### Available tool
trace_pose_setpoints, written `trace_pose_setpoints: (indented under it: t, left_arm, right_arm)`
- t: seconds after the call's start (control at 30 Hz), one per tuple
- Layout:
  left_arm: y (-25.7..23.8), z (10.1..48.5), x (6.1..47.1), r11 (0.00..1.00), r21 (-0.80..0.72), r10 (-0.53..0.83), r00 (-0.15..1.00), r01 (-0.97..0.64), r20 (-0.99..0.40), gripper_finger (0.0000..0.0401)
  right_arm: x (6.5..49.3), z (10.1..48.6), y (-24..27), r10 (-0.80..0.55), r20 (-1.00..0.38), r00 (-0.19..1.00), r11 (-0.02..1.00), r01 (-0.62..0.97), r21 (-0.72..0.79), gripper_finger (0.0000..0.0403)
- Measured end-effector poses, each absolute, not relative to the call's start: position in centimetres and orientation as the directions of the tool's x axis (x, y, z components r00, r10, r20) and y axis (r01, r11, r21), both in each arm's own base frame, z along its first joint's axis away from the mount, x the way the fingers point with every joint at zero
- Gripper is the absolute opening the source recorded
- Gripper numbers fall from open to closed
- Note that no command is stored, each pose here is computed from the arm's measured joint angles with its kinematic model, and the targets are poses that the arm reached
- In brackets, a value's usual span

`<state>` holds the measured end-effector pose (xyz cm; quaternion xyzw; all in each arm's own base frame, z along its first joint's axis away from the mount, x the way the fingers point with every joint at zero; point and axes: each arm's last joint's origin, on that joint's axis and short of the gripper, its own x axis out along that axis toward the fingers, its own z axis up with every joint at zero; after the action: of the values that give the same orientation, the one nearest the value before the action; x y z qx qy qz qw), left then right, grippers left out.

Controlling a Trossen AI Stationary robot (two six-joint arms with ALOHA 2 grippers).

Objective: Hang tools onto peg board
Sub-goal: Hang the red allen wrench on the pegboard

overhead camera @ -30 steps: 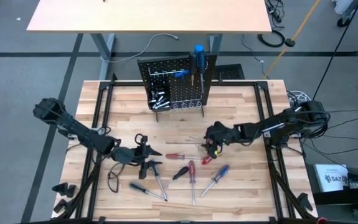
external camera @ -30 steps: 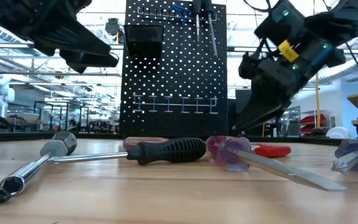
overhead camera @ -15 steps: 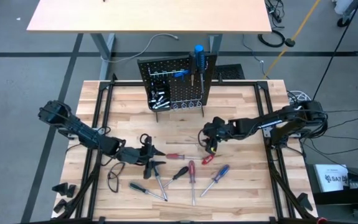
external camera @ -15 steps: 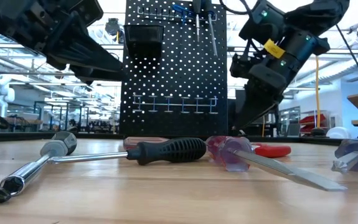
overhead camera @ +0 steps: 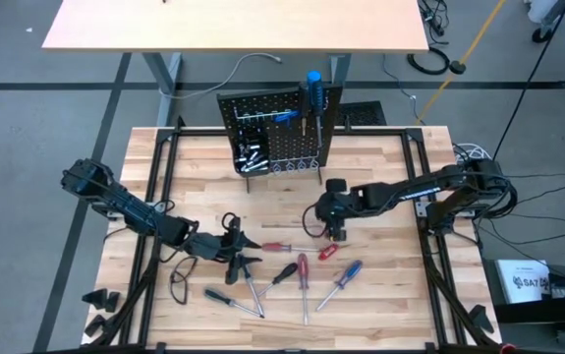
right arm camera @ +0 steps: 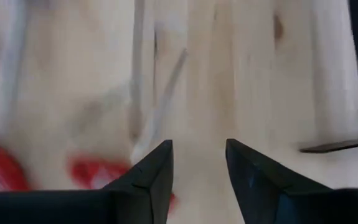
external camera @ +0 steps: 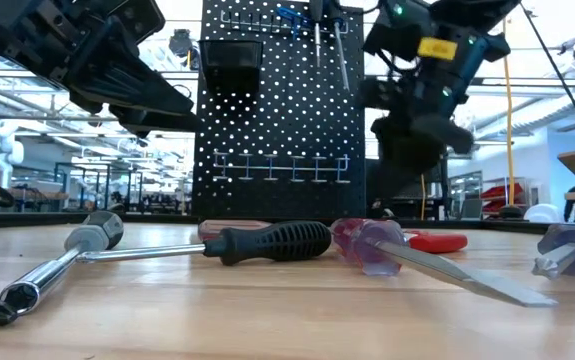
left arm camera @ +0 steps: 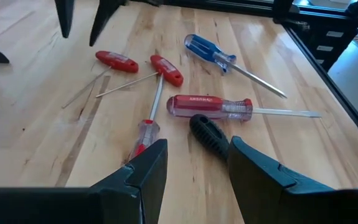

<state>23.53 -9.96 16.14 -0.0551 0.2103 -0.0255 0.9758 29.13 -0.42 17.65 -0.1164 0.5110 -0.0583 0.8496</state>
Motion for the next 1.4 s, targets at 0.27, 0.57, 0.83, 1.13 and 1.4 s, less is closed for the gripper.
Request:
trace_pose_setpoints:
  t: [0.27,0.57,0.83,1.13,1.4]
  left_arm:
    - [-10.0,16.2,23.5,0.992,-0.120,-0.077,0.911,0.030,-0.406,0.0169]
    - [-10.2,16.2,23.4,0.991,-0.124,-0.089,0.910,0.042,-0.406,0.0169]
    - [-10.2,16.2,23.4,0.990,-0.136,-0.092,0.910,0.039,-0.404,0.0169]
    - [-10.3,16.2,23.4,0.988,-0.150,-0.096,0.909,0.038,-0.406,0.0169]
    - [-10.3,16.3,23.4,0.987,-0.154,-0.101,0.911,0.042,-0.400,0.0169]
  right_arm:
    - [28.4,16.6,-0.4,-0.225,-0.899,0.376,0.709,-0.569,-0.416,0.0139]
    - [29.1,16.5,-0.4,-0.225,-0.879,0.419,0.453,-0.754,-0.476,0.0139]
    - [29.9,14.2,-1.0,-0.190,-0.904,0.382,0.431,-0.795,-0.427,0.0139]
    - [29.2,13.7,-0.9,-0.287,-0.912,0.292,0.618,-0.671,-0.409,0.0139]
    - [28.7,13.8,1.3,-0.250,-0.929,0.274,0.743,-0.560,-0.366,0.0139]
